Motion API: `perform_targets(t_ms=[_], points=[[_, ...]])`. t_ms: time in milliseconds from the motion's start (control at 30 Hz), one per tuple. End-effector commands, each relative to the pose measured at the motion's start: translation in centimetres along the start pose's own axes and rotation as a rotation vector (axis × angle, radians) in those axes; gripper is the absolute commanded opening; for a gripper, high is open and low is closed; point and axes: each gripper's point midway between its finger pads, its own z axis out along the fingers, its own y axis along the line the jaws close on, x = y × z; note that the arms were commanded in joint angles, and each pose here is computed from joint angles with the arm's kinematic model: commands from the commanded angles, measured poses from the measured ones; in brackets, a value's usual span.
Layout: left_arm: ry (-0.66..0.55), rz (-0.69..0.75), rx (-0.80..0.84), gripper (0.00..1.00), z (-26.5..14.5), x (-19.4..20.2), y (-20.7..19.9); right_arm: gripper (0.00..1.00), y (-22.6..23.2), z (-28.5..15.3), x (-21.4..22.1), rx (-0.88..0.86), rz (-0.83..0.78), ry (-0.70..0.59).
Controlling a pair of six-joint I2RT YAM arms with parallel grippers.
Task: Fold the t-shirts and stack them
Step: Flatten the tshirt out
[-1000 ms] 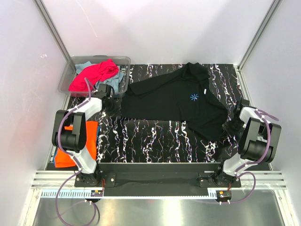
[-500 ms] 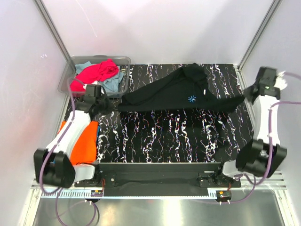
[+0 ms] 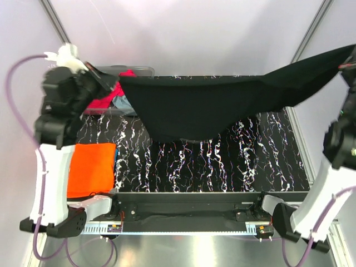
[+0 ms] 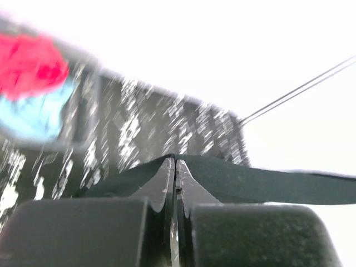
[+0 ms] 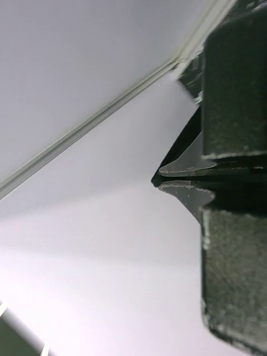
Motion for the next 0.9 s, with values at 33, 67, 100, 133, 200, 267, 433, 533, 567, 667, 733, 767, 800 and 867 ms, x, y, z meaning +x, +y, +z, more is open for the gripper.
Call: perform_targets(t_ms=[33,67,100,133,200,267,433,533,567,667,733,767,800,867], points=[[-0.175,0.054,0.198,0.0,-6.1,-6.2,-6.3,0.0,5.1,-6.5,-10.1,-0.149,-0.006,-0.276],[-0.194,0.058,0.226,0.0,-7.1,-6.8,-7.1,0.0,5.5,-7.4,-11.1,-0.161,-0.014,-0.304],[-0.221,0.062,0.254,0.0,-8.6,-7.3,-7.8,0.0,6.0,-8.4,-12.1,-0.177,-0.011,-0.331],[-0.247,0.063,0.277,0.0,-9.8,-8.0,-8.5,0.0,6.8,-10.3,-13.8,-0.208,-0.003,-0.378],[-0.276,0.062,0.322,0.0,-11.8,-8.4,-9.5,0.0,7.3,-11.9,-15.4,-0.224,-0.013,-0.428],[-0.298,0.059,0.347,0.0,-13.1,-8.8,-10.0,0.0,7.7,-14.0,-17.2,-0.236,-0.011,-0.49],[-0.361,0.056,0.386,0.0,-14.5,-10.5,-11.3,0.0,8.1,-13.6,-17.9,-0.243,-0.013,-0.513],[-0.385,0.057,0.362,0.0,-13.4,-11.8,-11.3,0.0,8.1,-10.7,-16.8,-0.233,-0.01,-0.485],[-0.386,0.054,0.351,0.0,-12.6,-12.0,-11.2,0.0,8.2,-9.9,-16.4,-0.234,-0.01,-0.478],[-0.369,0.048,0.316,0.0,-8.5,-12.6,-10.8,0.0,8.1,-5.6,-14.4,-0.221,-0.017,-0.43],[-0.363,0.043,0.31,0.0,-6.1,-12.9,-10.7,0.0,8.1,-2.4,-13.0,-0.221,-0.029,-0.402],[-0.34,0.035,0.296,0.0,-3.7,-12.7,-10.4,0.0,8.0,-1.1,-12.4,-0.215,-0.033,-0.39],[-0.349,0.031,0.3,0.0,-2.7,-13.2,-10.6,0.0,7.6,1.1,-11.1,-0.199,-0.039,-0.365],[-0.37,0.019,0.33,0.0,-1.2,-14.1,-11.3,0.0,7.9,2.6,-10.7,-0.21,-0.033,-0.365]])
